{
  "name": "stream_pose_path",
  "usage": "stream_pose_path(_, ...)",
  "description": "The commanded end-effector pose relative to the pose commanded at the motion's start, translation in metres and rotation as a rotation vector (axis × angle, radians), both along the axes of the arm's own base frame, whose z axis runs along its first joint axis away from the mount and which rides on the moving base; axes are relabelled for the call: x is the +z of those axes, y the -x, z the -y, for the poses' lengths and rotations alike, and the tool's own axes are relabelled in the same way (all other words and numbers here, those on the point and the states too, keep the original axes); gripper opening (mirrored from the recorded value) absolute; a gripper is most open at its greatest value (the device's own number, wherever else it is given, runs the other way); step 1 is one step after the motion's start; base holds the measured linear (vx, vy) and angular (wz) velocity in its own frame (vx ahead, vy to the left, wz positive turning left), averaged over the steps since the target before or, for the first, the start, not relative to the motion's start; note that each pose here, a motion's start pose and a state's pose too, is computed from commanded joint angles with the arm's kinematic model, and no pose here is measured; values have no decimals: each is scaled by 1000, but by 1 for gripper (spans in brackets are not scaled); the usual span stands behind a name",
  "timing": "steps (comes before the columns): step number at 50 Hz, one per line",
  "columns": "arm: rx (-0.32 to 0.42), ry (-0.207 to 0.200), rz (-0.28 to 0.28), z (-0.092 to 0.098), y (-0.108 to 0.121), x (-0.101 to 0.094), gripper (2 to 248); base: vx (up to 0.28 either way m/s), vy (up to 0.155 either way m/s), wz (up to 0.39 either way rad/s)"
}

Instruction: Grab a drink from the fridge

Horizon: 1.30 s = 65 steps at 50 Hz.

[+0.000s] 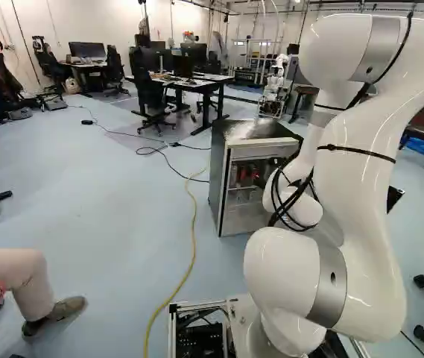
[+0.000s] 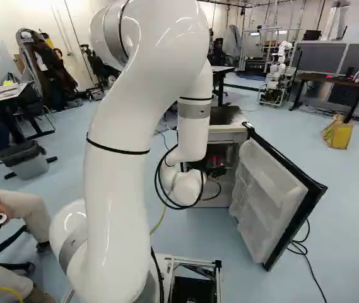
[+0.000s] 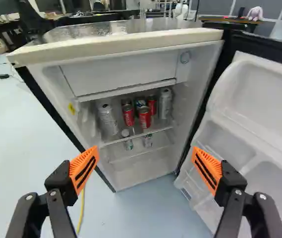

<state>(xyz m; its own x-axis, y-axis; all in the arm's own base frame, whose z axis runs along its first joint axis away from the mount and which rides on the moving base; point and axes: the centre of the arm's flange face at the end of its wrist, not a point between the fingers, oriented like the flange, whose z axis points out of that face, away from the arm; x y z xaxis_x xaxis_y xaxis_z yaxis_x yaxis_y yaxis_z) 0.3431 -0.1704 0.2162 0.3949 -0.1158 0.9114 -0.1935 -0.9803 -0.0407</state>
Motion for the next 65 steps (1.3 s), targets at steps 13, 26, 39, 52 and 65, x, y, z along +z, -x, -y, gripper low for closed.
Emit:
stream_pose_path(13,106,-21,-31,-2,-14,-18,247,0,0,0)
stream_pose_path(26,117,-19,-28,3,-23,-22,247,0,0,0)
stream_pose_path(39,137,-16,-19,8,-29,-24,247,0,0,0)
stream_pose_path(52,157,-11,-8,12,-38,-26,247,0,0,0)
stream_pose_path(65,163,-7,-22,14,-47,-29,247,0,0,0)
